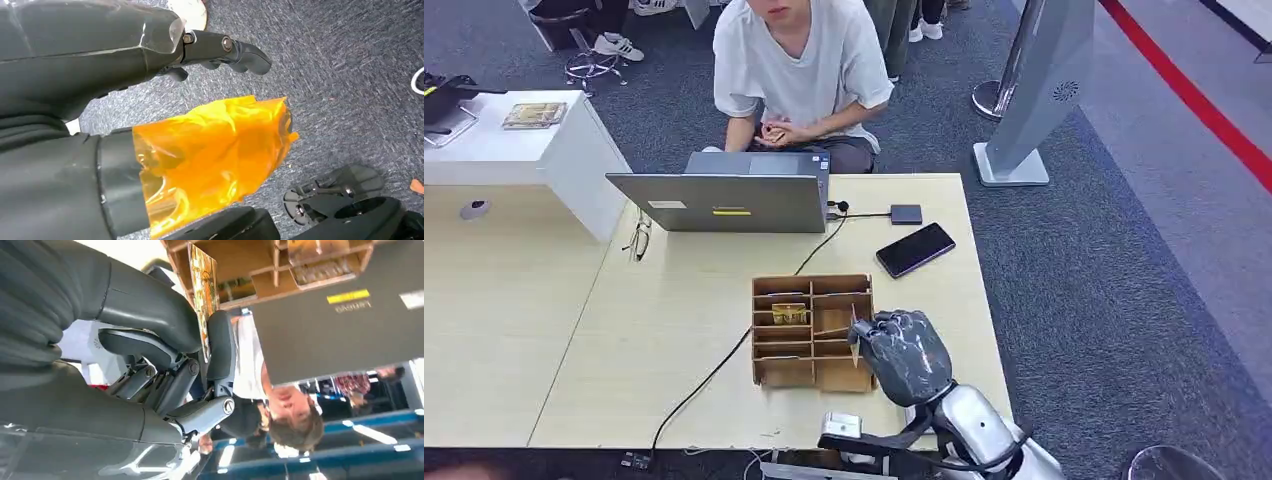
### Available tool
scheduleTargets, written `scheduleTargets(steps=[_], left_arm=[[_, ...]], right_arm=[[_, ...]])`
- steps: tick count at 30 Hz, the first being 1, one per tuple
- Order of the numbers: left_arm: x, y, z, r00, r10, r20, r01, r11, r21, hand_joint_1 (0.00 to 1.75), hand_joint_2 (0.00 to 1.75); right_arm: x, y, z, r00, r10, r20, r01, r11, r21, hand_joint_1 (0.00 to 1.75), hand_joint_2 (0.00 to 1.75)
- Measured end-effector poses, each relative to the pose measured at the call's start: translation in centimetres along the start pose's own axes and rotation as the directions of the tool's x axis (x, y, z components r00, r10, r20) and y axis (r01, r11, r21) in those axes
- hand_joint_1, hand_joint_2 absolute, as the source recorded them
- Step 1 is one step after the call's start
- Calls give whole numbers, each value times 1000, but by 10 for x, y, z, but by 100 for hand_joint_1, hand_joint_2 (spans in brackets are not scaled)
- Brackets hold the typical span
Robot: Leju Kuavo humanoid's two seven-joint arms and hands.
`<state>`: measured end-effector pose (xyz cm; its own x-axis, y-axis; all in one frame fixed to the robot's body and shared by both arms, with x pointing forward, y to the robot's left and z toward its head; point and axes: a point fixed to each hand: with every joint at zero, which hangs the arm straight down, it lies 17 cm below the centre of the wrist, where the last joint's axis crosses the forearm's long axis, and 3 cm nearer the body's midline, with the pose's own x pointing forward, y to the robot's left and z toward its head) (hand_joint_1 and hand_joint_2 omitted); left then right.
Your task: Pass the card to the sensor for recognition and then transmit it.
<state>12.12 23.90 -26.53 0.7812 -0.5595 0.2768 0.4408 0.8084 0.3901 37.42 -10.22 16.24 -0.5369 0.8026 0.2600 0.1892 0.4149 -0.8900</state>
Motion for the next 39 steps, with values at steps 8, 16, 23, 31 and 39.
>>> scheduleTargets(steps=[8,16,23,31,39], left_arm=[[-2,1,0,1000,11,-2,-11,1000,7,0,0],[-4,2,0,1000,25,-5,-25,1000,13,0,0],[-3,3,0,1000,25,-1,-25,1000,18,0,0],[-3,2,0,1000,20,1,-20,1000,18,0,0],[-4,3,0,1000,19,0,-19,1000,18,0,0]], right_arm=[[16,-28,-1,997,-53,49,58,994,-92,175,175],[29,-53,1,987,-122,101,138,975,-173,175,175],[39,-83,4,978,-143,150,183,937,-296,175,175],[55,-111,7,968,-146,205,218,893,-394,175,175],[57,-123,8,965,-157,210,235,872,-429,175,175]])
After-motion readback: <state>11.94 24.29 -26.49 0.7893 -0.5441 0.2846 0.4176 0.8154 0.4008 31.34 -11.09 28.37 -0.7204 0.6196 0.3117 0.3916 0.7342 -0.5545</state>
